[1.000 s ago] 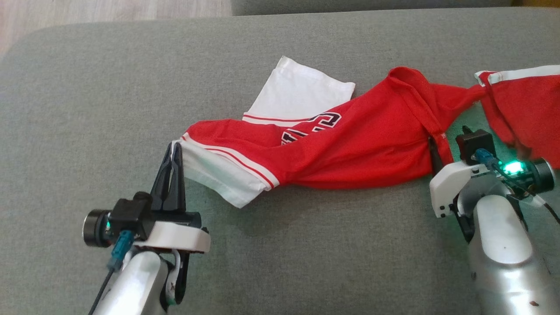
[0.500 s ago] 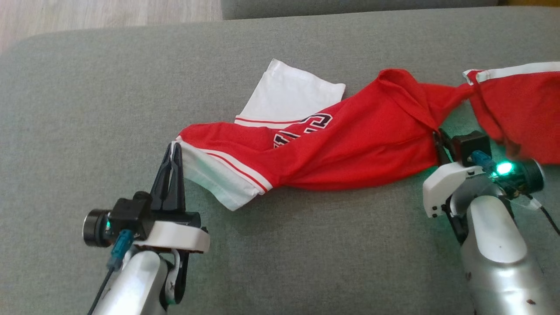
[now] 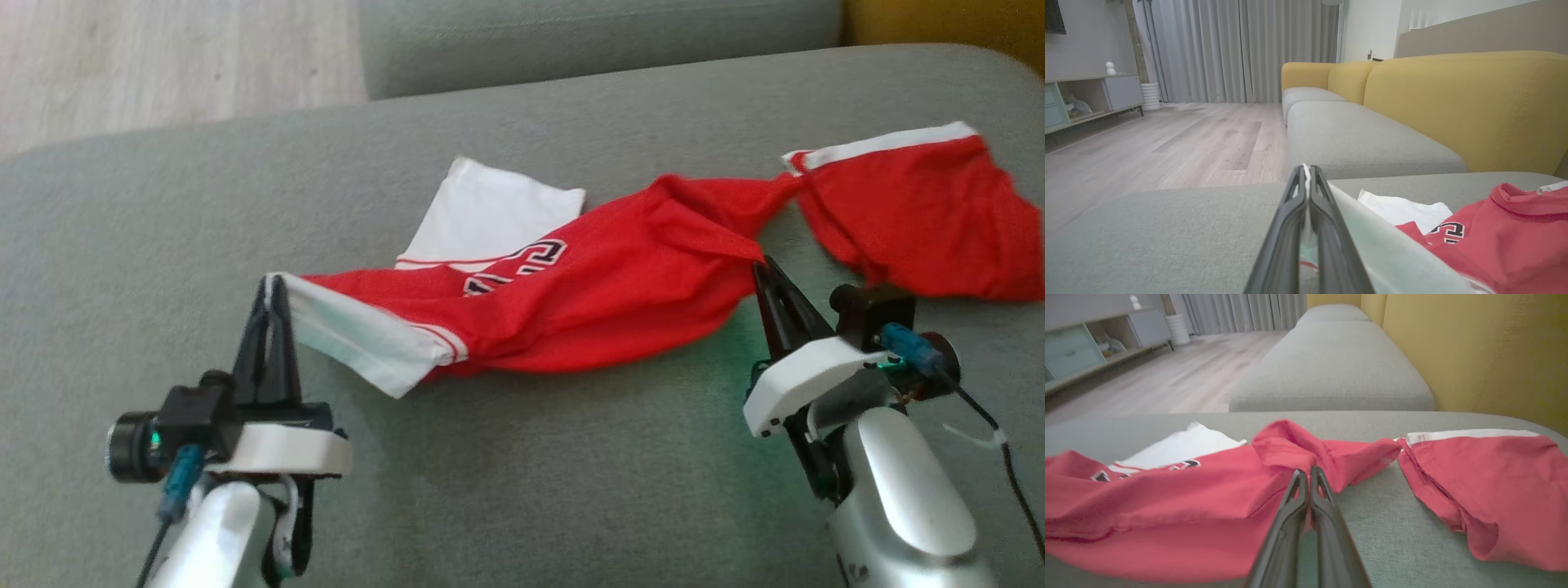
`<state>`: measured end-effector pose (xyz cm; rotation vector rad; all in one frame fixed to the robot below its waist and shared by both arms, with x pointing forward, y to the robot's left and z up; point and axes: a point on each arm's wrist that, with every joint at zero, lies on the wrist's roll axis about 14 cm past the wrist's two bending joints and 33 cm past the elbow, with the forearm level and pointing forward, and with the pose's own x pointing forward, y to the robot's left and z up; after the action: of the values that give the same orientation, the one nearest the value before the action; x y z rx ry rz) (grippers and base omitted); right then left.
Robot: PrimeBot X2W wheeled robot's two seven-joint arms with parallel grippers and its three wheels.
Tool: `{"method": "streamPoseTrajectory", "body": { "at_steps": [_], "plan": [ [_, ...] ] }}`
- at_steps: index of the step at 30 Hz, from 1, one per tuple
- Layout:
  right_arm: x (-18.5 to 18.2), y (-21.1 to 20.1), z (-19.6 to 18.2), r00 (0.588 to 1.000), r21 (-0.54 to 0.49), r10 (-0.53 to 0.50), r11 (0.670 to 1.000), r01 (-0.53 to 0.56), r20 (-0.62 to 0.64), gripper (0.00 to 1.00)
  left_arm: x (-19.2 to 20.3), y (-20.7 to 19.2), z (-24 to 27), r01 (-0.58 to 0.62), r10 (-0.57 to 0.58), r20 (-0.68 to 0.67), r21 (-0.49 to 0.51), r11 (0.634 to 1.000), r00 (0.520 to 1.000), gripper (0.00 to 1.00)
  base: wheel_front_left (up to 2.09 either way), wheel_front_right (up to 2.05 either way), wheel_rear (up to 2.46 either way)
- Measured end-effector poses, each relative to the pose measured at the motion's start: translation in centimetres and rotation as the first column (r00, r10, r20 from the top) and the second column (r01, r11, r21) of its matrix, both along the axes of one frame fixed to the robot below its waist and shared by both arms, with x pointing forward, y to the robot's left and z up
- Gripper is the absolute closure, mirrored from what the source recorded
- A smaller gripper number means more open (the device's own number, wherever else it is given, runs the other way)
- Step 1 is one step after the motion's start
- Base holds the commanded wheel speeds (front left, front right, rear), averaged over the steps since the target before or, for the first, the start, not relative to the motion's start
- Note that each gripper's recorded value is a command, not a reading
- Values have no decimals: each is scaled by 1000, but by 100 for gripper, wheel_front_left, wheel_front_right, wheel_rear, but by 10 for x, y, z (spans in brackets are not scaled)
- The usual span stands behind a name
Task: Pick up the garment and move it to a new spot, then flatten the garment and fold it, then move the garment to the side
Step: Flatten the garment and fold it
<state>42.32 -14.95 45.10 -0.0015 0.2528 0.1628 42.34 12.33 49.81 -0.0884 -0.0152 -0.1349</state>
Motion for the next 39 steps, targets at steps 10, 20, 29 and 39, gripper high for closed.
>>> {"method": "streamPoseTrajectory", "body": {
  "at_steps": [10, 20, 29, 39],
  "plan": [
    [-5, -7, 109, 967, 68, 65, 994, -84, 247, 100, 10, -6, 67, 53, -52, 165, -7, 999, 985, 100, 0, 0, 0],
    [4, -1, 237, 868, 193, 138, 947, -257, 476, 100, 34, 13, 194, 40, -56, 397, 47, 998, 916, 100, 0, 0, 0],
    [17, -21, 277, 824, 161, 93, 963, -217, 559, 100, 52, 39, 249, -11, -1, 421, 25, 1000, 907, 100, 0, 0, 0],
    [22, -16, 267, 842, 185, 86, 959, -215, 533, 100, 46, 37, 251, 22, -43, 399, 57, 998, 916, 100, 0, 0, 0]
  ]
}}
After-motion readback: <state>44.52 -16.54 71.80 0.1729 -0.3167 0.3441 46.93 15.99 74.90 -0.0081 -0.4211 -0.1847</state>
